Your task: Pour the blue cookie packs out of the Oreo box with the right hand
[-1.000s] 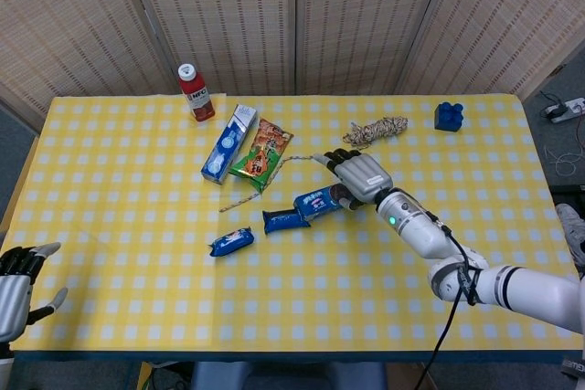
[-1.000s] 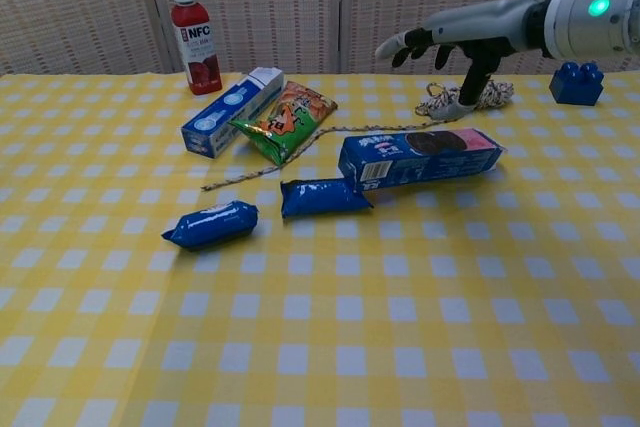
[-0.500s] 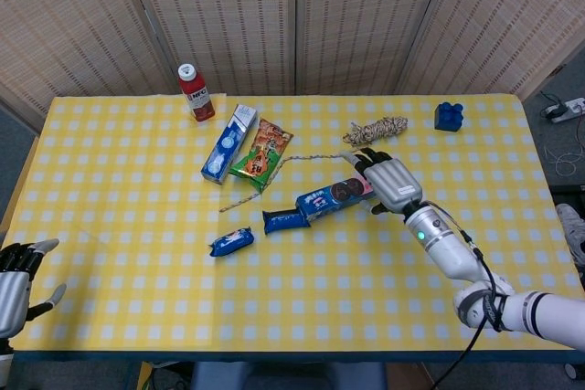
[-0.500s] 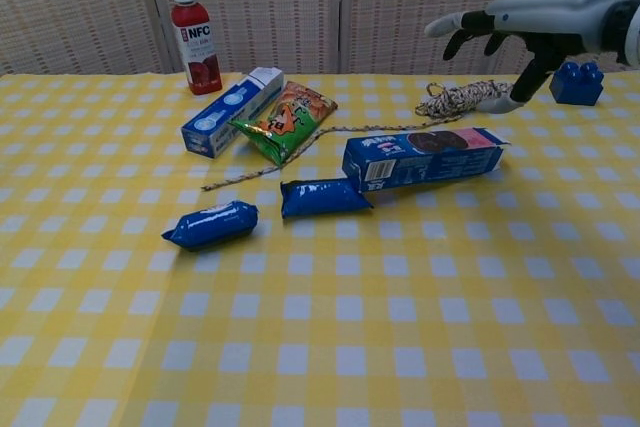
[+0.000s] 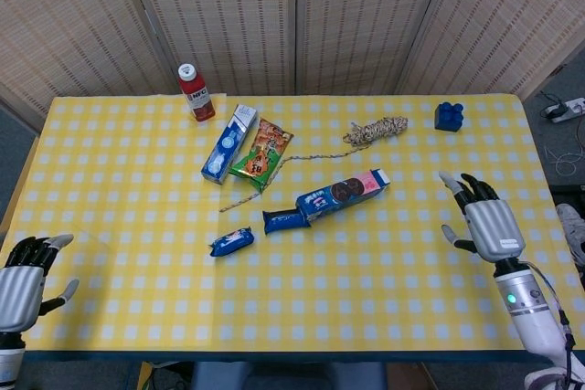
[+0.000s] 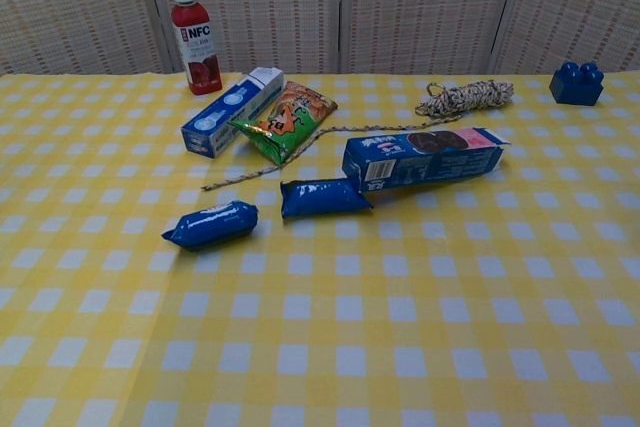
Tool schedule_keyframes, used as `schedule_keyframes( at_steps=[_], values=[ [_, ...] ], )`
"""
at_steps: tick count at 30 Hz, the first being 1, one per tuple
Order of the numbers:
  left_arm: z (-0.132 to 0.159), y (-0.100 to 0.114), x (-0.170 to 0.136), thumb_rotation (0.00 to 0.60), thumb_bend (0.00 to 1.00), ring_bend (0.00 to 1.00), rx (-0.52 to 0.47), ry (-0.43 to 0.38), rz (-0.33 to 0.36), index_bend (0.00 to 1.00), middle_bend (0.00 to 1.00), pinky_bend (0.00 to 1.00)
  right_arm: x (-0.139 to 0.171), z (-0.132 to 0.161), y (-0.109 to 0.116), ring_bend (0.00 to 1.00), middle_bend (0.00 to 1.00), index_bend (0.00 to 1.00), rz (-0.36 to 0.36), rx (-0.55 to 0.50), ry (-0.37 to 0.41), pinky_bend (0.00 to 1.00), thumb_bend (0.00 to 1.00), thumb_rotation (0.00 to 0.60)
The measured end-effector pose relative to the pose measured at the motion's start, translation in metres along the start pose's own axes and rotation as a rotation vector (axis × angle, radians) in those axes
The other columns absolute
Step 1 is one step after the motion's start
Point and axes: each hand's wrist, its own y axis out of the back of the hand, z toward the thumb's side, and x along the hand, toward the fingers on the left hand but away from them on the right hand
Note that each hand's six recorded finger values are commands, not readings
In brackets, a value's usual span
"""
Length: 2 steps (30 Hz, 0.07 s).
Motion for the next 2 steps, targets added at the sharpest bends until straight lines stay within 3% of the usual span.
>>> schedule_keyframes(
  at_steps=[2],
  values=[
    [0.0015, -0.0004, 0.0010, 0.600, 0.27, 0.19, 0.004, -0.003, -0.001, 0.26, 0.25, 0.12, 0.0176, -0.0130, 0.0009, 0.11, 0.24, 0.08, -0.012, -0.032, -0.037, 0.15, 0.28, 0.600]
  ],
)
